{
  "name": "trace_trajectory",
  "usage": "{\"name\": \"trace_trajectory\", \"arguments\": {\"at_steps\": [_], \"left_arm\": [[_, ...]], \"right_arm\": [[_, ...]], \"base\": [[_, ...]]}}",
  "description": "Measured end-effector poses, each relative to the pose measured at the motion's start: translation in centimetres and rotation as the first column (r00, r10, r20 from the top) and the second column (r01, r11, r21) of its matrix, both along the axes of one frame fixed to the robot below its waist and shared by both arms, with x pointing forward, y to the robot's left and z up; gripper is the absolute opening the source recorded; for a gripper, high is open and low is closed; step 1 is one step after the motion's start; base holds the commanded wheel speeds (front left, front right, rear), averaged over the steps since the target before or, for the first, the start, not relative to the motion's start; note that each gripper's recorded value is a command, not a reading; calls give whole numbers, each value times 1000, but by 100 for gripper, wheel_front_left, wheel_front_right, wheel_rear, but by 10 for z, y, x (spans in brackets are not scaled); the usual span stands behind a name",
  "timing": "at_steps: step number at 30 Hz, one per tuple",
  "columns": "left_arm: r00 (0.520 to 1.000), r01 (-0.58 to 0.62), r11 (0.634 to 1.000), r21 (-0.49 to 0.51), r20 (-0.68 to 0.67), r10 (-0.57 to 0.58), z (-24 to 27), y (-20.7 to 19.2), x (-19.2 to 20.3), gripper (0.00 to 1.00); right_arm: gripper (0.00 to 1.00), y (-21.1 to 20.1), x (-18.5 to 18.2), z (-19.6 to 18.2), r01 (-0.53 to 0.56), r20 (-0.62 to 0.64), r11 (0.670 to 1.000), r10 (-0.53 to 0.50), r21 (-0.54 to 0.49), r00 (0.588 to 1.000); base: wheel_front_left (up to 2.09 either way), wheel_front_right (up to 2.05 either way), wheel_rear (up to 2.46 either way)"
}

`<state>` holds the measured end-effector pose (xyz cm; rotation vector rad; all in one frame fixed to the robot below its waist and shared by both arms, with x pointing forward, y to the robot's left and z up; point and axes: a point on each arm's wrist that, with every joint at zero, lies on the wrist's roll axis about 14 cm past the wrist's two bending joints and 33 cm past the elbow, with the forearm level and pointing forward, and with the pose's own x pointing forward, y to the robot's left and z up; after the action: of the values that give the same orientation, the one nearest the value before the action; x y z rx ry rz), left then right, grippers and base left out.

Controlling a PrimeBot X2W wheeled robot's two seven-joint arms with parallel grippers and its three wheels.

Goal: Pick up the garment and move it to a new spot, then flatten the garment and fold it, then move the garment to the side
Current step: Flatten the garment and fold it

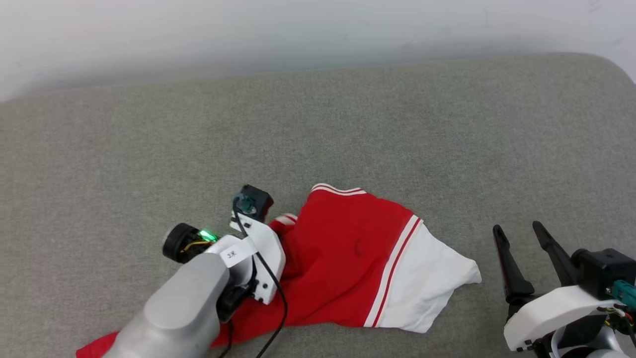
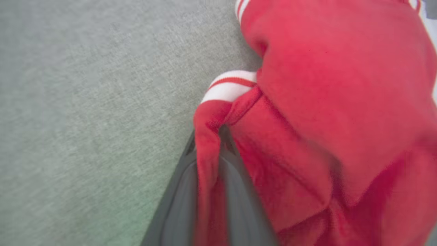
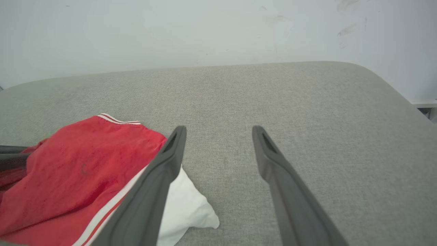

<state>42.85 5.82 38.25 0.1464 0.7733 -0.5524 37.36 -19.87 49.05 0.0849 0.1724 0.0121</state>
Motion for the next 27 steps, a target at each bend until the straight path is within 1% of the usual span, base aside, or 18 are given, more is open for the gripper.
{"name": "trace_trajectory", "arguments": {"at_steps": [2, 4, 6, 8, 10, 14, 17, 19, 23, 24, 25, 26, 27], "left_arm": [[993, -40, 999, 1, 111, 40, 16, 8, 13, 0], [975, -90, 996, -2, 201, 89, 33, 23, 25, 0], [948, -138, 990, -22, 286, 139, 54, 35, 34, 0], [908, -188, 981, -53, 371, 194, 76, 47, 39, 0], [872, -248, 965, -84, 415, 260, 88, 64, 37, 0], [833, -395, 913, -102, 380, 403, 73, 107, 10, 0], [822, -482, 871, -100, 294, 488, 46, 129, -20, 0], [820, -520, 848, -97, 221, 528, 26, 134, -41, 0], [813, -559, 823, -102, 123, 568, -1, 130, -71, 0], [807, -568, 815, -115, 115, 579, -2, 128, -73, 34], [802, -573, 811, -122, 123, 585, -2, 129, -75, 89], [793, -579, 805, -131, 139, 593, 0, 131, -75, 100], [785, -583, 800, -144, 153, 600, 2, 131, -75, 100]], "right_arm": [[100, 1, -1, 1, -3, 1, 1000, 3, 4, 1000], [100, 3, -2, 4, -10, 8, 1000, 10, 7, 1000], [100, 5, -5, 4, -16, 9, 1000, 16, 12, 1000], [100, 8, -8, 4, -23, 7, 1000, 23, 15, 1000], [100, 11, -10, 6, -31, 10, 999, 31, 19, 999], [100, 16, -13, 10, -48, 20, 999, 48, 26, 999], [100, 19, -15, 10, -58, 18, 998, 58, 29, 998], [100, 20, -16, 11, -61, 18, 998, 61, 32, 998], [100, 22, -15, 10, -68, 14, 997, 67, 33, 998], [100, 23, -15, 11, -69, 14, 997, 68, 33, 998], [100, 23, -15, 11, -70, 15, 997, 69, 33, 997], [100, 23, -15, 12, -70, 17, 997, 70, 32, 997], [100, 23, -16, 12, -72, 17, 997, 71, 32, 997]], "base": [[0, 0, 0], [0, 0, 0], [0, 0, 0], [0, 0, 0], [0, 0, 0], [0, 0, 0], [0, 0, 0], [0, 0, 0], [0, 0, 0], [0, 0, 0], [0, 0, 0], [0, 0, 0], [0, 0, 0]]}}
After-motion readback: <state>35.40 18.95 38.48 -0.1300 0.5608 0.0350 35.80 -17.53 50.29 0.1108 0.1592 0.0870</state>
